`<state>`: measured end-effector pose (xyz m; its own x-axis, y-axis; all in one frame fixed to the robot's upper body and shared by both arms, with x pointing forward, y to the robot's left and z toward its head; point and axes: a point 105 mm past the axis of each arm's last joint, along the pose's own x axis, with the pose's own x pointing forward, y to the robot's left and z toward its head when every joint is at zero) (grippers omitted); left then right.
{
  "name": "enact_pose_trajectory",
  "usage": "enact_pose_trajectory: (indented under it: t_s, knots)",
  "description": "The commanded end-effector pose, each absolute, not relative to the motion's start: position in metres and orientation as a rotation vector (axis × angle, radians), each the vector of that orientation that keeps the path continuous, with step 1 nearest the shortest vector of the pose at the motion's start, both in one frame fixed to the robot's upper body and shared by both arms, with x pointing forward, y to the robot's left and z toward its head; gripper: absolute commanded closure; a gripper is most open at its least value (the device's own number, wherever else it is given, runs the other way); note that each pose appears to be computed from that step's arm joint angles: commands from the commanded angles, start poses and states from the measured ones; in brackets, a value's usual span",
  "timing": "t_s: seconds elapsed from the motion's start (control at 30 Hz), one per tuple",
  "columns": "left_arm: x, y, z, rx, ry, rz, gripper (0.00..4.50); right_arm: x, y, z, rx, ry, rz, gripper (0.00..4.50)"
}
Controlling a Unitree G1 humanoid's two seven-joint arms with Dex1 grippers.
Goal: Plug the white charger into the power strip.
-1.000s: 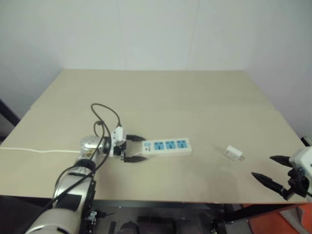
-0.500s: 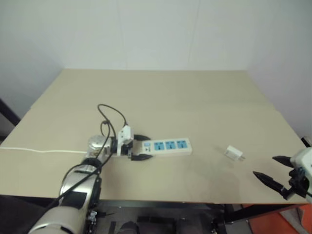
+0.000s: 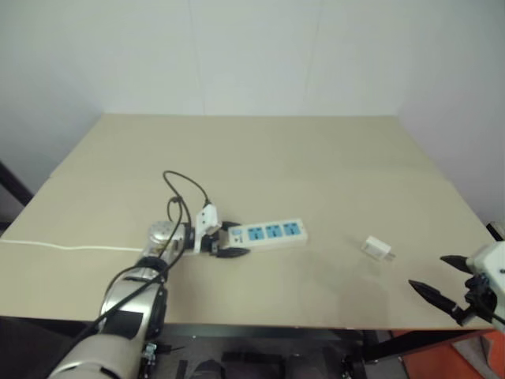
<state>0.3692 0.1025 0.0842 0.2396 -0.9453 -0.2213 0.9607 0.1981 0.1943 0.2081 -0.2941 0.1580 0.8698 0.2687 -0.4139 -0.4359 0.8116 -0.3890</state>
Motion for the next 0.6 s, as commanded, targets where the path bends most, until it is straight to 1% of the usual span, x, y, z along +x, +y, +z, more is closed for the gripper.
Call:
enact_pose_trajectory:
  t_s: [0.03,0.13,0.2,0.23,0.27,0.33,0.47,0.6]
  knots:
    - [0.364,0.101,0.074,0.34,0.092,-1.355,1.21,0.212,-0.29,0.165,-0.524,0.323,0.385,0.0]
    - [0.363,0.101,0.074,0.324,0.101,-1.369,1.21,0.217,-0.287,0.167,-0.532,0.321,0.402,0.0]
    - [0.361,0.102,0.074,0.337,0.116,-1.398,1.21,0.223,-0.282,0.169,-0.519,0.355,0.432,0.0]
    - [0.36,0.102,0.073,0.356,0.128,-1.412,1.21,0.227,-0.279,0.17,-0.484,0.402,0.458,0.0]
    - [0.359,0.102,0.073,0.368,0.135,-1.425,1.21,0.23,-0.278,0.169,-0.478,0.499,0.475,0.0]
    - [0.357,0.102,0.072,0.38,0.141,-1.441,1.21,0.239,-0.271,0.175,-0.477,0.576,0.527,0.0]
    - [0.354,0.1,0.073,0.409,0.146,-1.488,1.21,0.267,-0.257,0.187,-0.491,0.698,0.566,0.0]
    - [0.353,0.096,0.076,0.383,0.158,-1.524,1.21,0.297,-0.243,0.188,-0.625,0.793,0.565,0.0]
